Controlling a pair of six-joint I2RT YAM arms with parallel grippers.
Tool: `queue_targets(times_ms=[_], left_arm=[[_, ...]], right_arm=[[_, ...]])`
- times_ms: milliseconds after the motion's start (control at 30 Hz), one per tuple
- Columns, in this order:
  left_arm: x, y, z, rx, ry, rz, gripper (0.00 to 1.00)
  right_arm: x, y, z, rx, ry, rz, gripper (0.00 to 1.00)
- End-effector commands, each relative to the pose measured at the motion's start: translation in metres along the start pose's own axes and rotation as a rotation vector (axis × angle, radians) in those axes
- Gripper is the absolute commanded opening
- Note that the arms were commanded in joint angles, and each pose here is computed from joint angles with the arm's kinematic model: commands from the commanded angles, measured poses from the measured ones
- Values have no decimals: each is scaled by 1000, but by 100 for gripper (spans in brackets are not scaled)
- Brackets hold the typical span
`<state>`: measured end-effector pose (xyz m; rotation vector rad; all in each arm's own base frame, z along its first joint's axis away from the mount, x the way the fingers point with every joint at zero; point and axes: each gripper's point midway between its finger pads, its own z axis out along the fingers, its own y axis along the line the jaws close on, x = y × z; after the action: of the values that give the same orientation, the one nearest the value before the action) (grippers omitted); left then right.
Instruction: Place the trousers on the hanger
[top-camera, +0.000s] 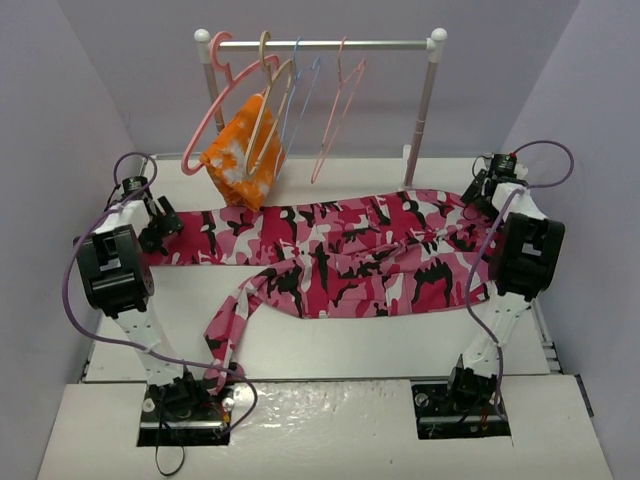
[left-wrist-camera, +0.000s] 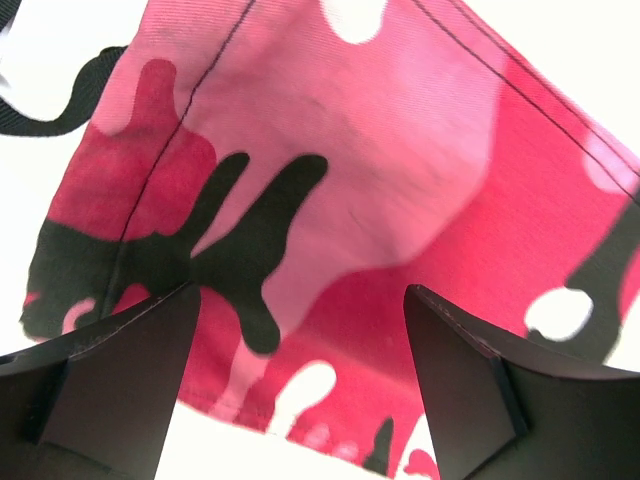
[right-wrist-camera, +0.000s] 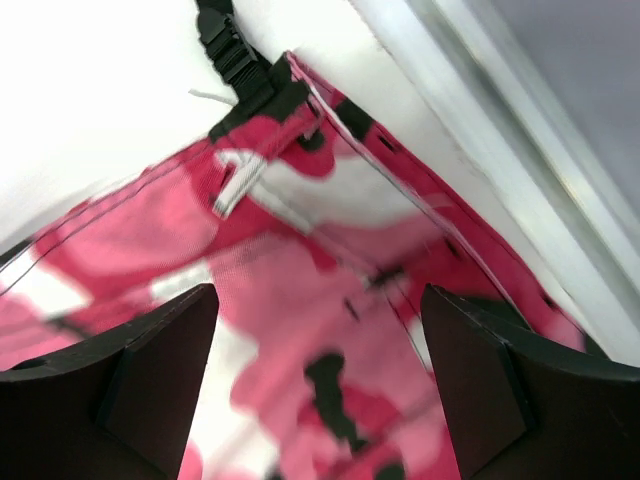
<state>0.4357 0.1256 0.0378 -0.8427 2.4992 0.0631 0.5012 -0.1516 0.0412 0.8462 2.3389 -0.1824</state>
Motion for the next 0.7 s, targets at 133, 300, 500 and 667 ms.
queue_targets(times_ms=[133, 300, 500, 667], left_arm=[[-18, -28, -138, 142, -200, -16, 84], [64, -49, -188, 260, -148, 97, 84], [187, -55, -214, 370, 7, 226, 85], [253, -46, -219, 384, 81, 251, 86]], right_arm=[[-44, 23, -169, -177, -213, 58, 81], [23, 18, -216, -277, -152, 33, 81], [96, 28, -246, -416, -63, -35, 85], [115, 25, -265, -478, -54, -99, 98]])
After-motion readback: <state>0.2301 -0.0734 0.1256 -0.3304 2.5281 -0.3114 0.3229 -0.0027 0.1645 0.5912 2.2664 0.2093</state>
